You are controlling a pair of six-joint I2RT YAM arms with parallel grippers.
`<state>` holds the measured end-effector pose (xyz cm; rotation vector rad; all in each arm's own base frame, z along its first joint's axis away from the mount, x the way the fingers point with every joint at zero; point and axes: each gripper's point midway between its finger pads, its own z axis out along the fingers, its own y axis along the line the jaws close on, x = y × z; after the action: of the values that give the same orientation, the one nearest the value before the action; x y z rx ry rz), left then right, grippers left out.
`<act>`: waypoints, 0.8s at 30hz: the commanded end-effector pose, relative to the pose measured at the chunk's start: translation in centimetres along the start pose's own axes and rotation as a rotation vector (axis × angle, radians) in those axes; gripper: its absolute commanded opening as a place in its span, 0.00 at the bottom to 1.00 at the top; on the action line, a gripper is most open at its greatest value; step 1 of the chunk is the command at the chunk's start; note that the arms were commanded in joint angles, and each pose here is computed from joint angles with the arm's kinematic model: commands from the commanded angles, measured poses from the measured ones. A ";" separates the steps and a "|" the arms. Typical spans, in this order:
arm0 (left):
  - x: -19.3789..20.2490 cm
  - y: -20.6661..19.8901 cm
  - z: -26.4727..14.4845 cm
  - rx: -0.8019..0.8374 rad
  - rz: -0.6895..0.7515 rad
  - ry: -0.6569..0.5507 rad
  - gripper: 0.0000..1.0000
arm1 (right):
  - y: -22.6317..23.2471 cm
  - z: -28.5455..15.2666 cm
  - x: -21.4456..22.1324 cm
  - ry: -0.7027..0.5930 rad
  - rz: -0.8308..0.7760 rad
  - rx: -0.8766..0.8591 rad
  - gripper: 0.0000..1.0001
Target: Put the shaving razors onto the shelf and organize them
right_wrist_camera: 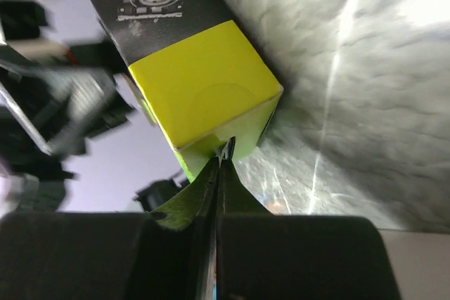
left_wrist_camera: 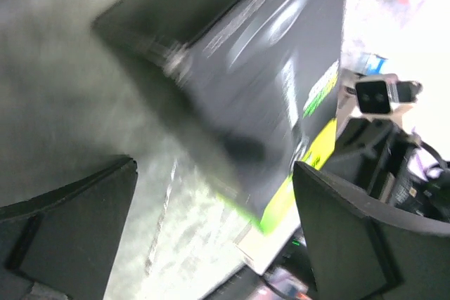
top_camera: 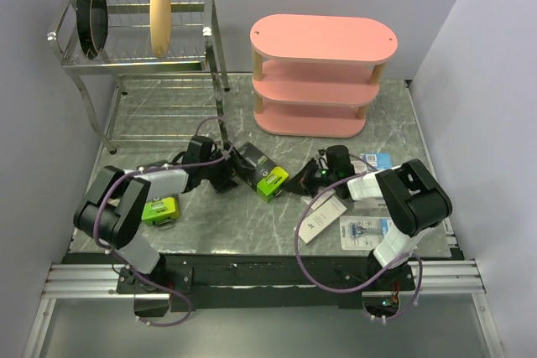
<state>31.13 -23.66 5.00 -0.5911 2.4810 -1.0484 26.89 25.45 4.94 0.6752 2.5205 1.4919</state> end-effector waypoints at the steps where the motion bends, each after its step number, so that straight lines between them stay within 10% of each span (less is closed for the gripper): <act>1: 1.7 -0.4 -1.1 0.063 -0.171 0.037 0.99 | 4.1 -1.5 -1.5 -0.055 0.021 -0.136 0.00; 13: 4.1 -3.2 1.5 0.093 -0.379 0.172 0.99 | 5.7 -0.6 0.1 -0.042 0.078 -0.144 0.00; 24: 2.9 -3.5 0.9 0.115 -0.191 0.116 0.43 | 5.7 0.0 1.0 -0.017 0.033 -0.091 0.03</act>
<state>28.93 -28.44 5.14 -0.9274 2.5176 -1.3647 27.04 26.62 6.32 0.8702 2.4789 1.5053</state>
